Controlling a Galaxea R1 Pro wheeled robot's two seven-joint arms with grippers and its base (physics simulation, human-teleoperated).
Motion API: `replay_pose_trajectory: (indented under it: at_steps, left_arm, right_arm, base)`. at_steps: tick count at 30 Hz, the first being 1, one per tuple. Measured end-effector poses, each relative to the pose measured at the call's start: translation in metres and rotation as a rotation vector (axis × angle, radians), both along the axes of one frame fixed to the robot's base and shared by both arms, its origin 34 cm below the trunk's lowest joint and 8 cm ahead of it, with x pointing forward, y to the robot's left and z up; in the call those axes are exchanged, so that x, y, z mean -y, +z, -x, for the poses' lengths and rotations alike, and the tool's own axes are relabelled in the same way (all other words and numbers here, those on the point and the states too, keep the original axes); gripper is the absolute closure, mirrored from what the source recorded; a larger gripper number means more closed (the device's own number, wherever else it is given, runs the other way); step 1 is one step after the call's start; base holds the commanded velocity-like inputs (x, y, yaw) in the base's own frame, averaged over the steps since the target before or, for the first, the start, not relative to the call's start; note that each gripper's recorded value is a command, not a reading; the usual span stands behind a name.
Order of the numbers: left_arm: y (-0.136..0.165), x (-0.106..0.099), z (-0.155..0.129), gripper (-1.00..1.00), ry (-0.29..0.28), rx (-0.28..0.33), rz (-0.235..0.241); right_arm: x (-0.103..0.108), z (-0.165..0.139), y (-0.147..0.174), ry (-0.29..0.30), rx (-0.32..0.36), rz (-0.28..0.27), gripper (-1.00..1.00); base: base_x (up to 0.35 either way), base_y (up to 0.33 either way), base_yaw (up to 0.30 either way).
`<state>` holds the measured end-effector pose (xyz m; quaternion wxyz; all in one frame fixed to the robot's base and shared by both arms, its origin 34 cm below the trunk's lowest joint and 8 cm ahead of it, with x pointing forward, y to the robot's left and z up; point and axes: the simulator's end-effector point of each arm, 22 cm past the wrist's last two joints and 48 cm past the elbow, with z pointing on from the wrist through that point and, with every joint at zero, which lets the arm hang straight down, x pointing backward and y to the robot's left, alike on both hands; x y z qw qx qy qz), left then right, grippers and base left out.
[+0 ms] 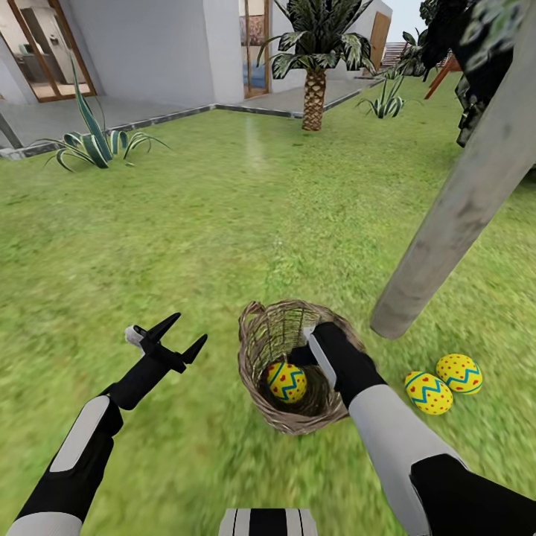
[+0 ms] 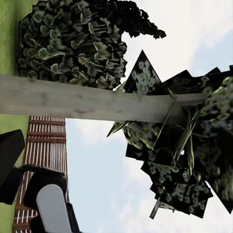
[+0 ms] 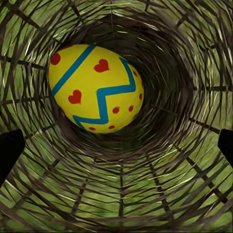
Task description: Take the three Easter eggs out of the wicker basket on the lawn in the garden, then place them on the lawn next to a single tree (choose any tree) so that all three eggs are next to the same tree and none are left in the basket.
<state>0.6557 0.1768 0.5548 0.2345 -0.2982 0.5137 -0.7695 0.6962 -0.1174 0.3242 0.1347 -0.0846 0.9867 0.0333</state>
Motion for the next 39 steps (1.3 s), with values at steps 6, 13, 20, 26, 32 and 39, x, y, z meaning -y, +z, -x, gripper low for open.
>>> replay_pose_trajectory:
  at_steps: [6,13,20,26,32,39]
  left_arm:
    - [0.001,0.001,0.001,-1.00,-0.003,0.001,0.001]
    - [0.000,0.000,0.001,-1.00,-0.003,-0.001,0.001]
    - [0.000,0.001,0.000,-1.00,-0.003,-0.001,0.000]
    - [0.000,0.001,0.000,-1.00,-0.002,-0.001,-0.001]
    - [-0.001,0.000,0.000,-1.00,-0.001,-0.001,-0.002]
    - [-0.003,0.000,0.000,-1.00,-0.001,-0.004,-0.002]
  right_arm:
    - [0.002,0.007,-0.011,0.000,-0.017,0.007,-1.00]
    - [0.001,0.000,-0.007,-0.002,0.012,0.005,-1.00]
    - [0.003,0.002,-0.008,0.012,0.010,0.026,-1.00]
    - [-0.020,0.009,-0.007,0.253,0.057,0.174,-1.00]
    - [-0.025,0.002,0.001,0.330,0.086,0.229,-1.00]
    - [-0.041,-0.008,0.013,0.410,0.146,0.253,-1.00]
  base:
    - [0.065,0.071,0.000]
    - [0.009,0.010,0.121]
    - [0.000,0.000,0.102]
    - [0.000,0.000,0.002]
    - [0.000,0.000,0.000]
    - [0.000,0.000,0.000]
